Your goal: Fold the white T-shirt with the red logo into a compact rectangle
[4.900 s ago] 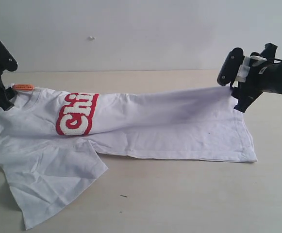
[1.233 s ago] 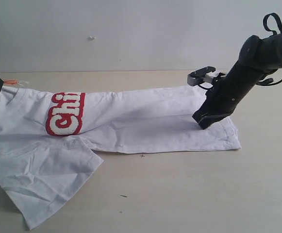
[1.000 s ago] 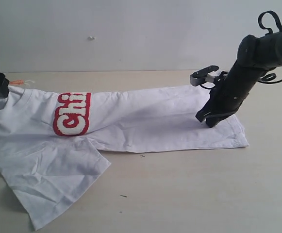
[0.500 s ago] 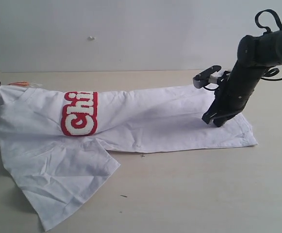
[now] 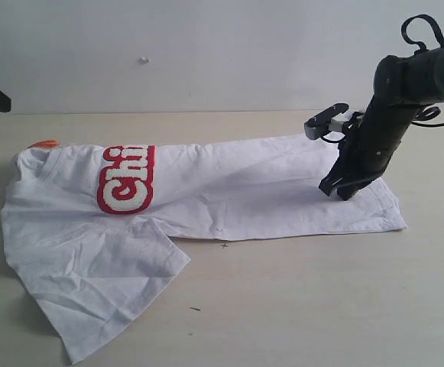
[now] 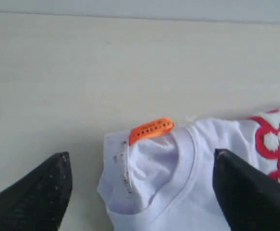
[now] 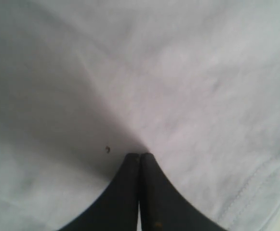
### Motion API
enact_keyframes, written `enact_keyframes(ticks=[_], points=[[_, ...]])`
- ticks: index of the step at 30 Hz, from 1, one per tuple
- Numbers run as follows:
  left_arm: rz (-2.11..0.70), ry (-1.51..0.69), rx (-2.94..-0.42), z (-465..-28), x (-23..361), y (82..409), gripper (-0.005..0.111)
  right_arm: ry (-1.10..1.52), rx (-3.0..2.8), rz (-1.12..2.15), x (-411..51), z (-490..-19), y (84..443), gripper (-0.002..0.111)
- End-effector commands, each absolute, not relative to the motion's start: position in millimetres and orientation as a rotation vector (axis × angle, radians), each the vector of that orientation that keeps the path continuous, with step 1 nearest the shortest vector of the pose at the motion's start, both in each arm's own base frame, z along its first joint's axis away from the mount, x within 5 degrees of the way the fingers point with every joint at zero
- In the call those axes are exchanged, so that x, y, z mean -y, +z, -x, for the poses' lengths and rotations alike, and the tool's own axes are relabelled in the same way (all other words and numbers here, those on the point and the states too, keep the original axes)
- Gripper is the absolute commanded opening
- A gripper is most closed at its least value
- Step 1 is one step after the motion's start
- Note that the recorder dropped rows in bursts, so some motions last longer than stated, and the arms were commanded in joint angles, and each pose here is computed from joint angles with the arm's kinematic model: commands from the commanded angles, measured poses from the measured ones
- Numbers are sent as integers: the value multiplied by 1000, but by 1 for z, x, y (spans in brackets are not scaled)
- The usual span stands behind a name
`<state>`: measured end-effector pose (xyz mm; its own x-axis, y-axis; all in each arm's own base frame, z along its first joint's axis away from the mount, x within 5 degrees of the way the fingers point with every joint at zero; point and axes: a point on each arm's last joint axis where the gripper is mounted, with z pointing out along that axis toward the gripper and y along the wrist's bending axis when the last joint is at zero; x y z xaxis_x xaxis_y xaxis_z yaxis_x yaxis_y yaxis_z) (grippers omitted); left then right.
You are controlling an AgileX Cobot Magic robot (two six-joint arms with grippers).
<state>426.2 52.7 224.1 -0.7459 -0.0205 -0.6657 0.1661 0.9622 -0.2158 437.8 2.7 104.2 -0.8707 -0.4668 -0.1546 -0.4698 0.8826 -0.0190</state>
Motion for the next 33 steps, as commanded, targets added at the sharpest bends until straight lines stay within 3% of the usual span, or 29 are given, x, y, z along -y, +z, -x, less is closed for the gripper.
enact_keyframes(ticks=[1,6,12,15,18,19,28,33], points=[[-493,-394,-2392,-417,-32,226,77,-43,-2934,811,6,-436,101,0],[-716,-418,-2359,-414,5,215,77,-16,-2867,740,2,-439,132,0],[-878,-377,-2346,-414,46,199,74,8,-2860,726,0,-437,145,0],[-919,-367,-2329,-413,56,202,53,15,-2872,728,0,-435,145,0],[-964,-342,-2311,-410,61,207,9,15,-2872,728,0,-435,145,0],[-997,-330,-2303,-408,62,209,1,15,-2872,728,0,-435,145,0],[-1010,-381,-2338,-406,64,204,1,37,-2880,722,-1,-435,144,0],[-1260,-430,-2387,-393,71,184,0,107,-2879,720,-5,-432,142,0]])
